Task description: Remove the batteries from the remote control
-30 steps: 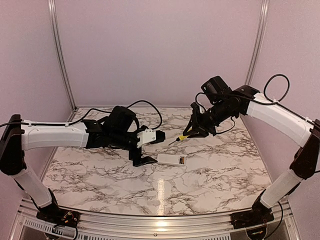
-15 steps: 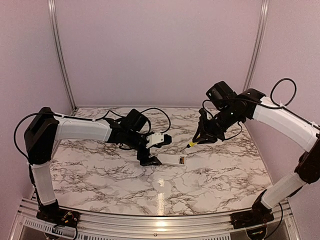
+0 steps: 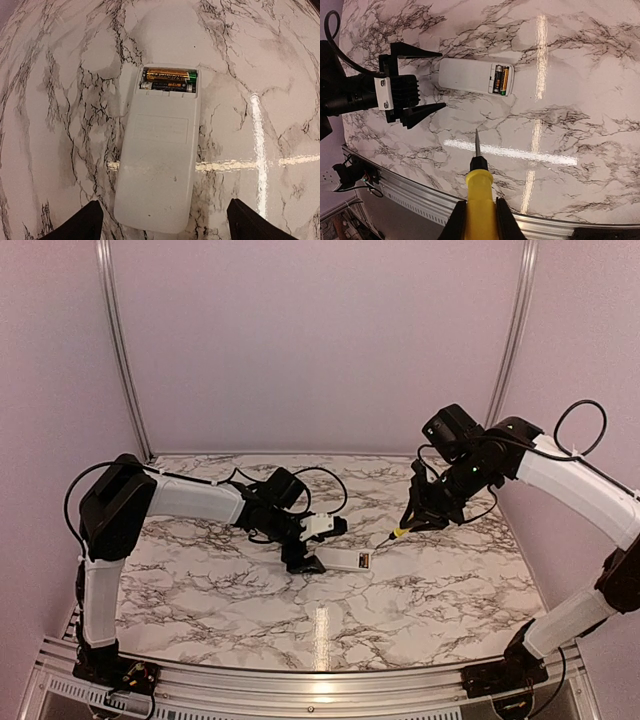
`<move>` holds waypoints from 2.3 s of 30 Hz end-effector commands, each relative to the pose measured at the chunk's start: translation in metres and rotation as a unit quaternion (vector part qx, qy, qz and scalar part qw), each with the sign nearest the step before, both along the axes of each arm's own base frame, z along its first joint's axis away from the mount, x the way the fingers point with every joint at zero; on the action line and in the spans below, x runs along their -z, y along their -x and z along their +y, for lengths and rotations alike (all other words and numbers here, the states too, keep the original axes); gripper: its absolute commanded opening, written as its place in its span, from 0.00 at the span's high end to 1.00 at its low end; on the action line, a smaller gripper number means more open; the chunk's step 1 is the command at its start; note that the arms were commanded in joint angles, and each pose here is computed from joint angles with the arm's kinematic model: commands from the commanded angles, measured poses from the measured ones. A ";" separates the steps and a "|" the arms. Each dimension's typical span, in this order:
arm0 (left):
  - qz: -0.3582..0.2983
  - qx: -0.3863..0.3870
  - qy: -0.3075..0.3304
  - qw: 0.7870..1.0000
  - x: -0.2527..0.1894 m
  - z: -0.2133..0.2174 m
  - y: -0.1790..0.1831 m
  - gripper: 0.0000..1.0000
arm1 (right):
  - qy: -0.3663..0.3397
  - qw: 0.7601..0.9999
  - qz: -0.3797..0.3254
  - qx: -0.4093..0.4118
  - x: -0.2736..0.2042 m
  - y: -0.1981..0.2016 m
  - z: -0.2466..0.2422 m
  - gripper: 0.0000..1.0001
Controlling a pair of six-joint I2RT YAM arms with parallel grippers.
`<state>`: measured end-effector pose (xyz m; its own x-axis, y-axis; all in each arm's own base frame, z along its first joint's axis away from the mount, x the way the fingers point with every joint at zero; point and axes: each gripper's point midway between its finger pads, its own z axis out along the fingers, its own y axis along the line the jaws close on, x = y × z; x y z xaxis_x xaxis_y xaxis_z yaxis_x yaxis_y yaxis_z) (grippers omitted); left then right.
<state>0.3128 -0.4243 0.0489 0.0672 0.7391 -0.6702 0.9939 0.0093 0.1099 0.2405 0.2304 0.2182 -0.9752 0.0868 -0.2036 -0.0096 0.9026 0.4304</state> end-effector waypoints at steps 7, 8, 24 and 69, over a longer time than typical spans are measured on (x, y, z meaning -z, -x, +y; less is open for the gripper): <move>0.008 -0.014 -0.015 1.000 0.022 -0.003 -0.020 0.10 | 0.005 1.000 0.008 0.013 -0.001 0.003 -0.008 1.00; 0.011 -0.016 -0.014 1.000 0.023 -0.003 -0.021 0.10 | 0.002 1.000 0.009 0.012 -0.001 0.003 -0.007 1.00; 0.060 -0.010 -0.036 0.998 0.040 0.004 -0.007 0.25 | -0.004 1.000 0.008 -0.004 -0.001 -0.002 0.001 1.00; 0.016 -0.072 -0.008 0.997 0.013 0.006 0.055 0.47 | -0.019 0.999 0.010 -0.028 0.019 -0.013 0.015 1.00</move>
<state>0.2646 -0.4193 0.0218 -0.0351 0.7659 -0.6420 0.9913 0.1083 0.0750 0.2482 0.2388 0.2084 -0.9792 0.0511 -0.1965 -0.0436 0.8922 0.4495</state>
